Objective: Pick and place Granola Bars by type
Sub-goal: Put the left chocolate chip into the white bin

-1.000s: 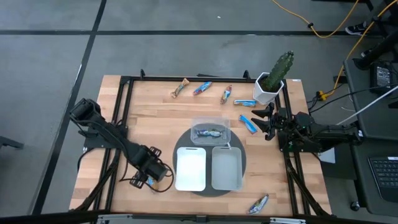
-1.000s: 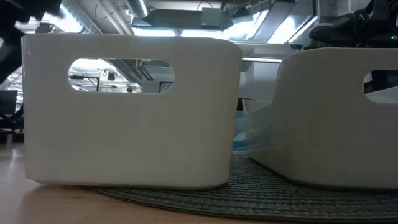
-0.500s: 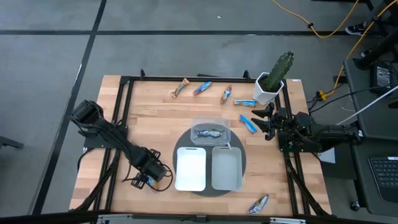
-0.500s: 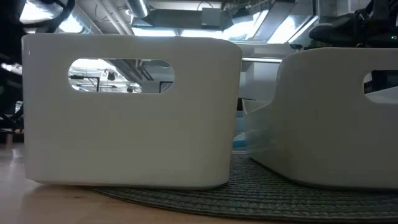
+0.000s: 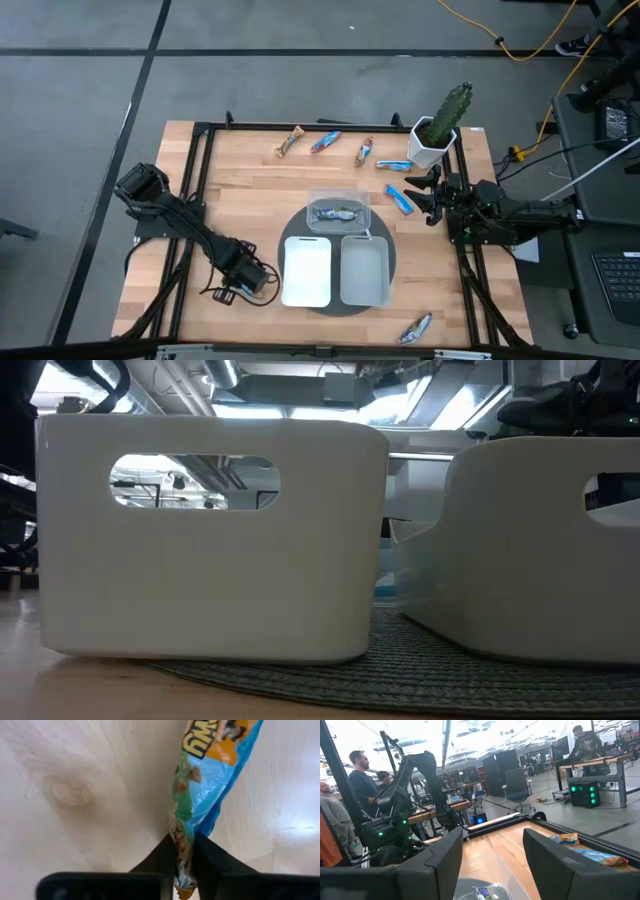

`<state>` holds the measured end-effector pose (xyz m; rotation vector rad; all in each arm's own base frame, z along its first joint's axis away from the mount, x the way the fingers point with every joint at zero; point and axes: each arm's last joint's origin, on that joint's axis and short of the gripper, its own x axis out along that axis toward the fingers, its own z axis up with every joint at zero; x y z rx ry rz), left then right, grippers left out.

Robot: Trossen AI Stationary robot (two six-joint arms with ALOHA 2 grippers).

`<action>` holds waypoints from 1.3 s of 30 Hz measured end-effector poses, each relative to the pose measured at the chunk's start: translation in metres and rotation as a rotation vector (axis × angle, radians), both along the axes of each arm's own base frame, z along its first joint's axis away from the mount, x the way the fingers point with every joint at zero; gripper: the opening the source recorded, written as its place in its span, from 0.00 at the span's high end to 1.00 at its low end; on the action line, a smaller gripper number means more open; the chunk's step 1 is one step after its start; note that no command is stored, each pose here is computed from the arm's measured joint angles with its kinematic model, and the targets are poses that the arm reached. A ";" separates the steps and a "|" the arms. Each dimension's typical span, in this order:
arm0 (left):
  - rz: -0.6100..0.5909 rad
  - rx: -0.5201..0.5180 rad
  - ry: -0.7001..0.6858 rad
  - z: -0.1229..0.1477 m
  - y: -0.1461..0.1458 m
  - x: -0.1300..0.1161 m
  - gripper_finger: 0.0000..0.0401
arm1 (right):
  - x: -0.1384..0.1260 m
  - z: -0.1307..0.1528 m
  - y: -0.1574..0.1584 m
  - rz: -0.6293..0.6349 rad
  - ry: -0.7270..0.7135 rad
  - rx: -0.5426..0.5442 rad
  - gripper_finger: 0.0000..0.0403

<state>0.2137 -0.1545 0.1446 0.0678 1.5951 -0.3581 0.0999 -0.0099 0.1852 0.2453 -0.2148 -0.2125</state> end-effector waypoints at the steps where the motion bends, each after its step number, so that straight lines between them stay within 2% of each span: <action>1: 0.010 0.003 0.006 0.002 0.000 0.001 0.94 | 0.000 0.000 0.000 0.000 0.000 0.000 0.48; 6: 0.066 0.035 -0.057 0.028 -0.003 0.008 0.94 | 0.000 0.000 0.000 0.000 0.000 -0.001 0.48; 14: 0.248 0.197 -0.226 0.111 0.020 0.001 0.95 | 0.000 0.000 -0.001 -0.038 0.000 0.005 0.48; 20: 0.507 0.278 -0.512 0.174 0.049 -0.013 0.95 | 0.000 0.000 -0.001 -0.049 0.000 0.008 0.48; 27: 0.646 0.306 -0.839 0.238 0.068 -0.026 0.95 | 0.000 0.000 -0.001 -0.049 -0.001 0.008 0.48; 30: 0.632 0.311 -0.890 0.252 0.071 -0.029 0.95 | 0.000 0.000 -0.001 -0.049 -0.001 0.008 0.48; 34: 0.627 0.303 -0.897 0.257 0.072 -0.030 0.95 | 0.000 0.000 -0.001 -0.049 -0.001 0.008 0.48; 39: 0.691 0.234 -0.883 0.256 0.075 -0.019 0.95 | 0.000 0.000 -0.001 -0.049 -0.001 0.008 0.48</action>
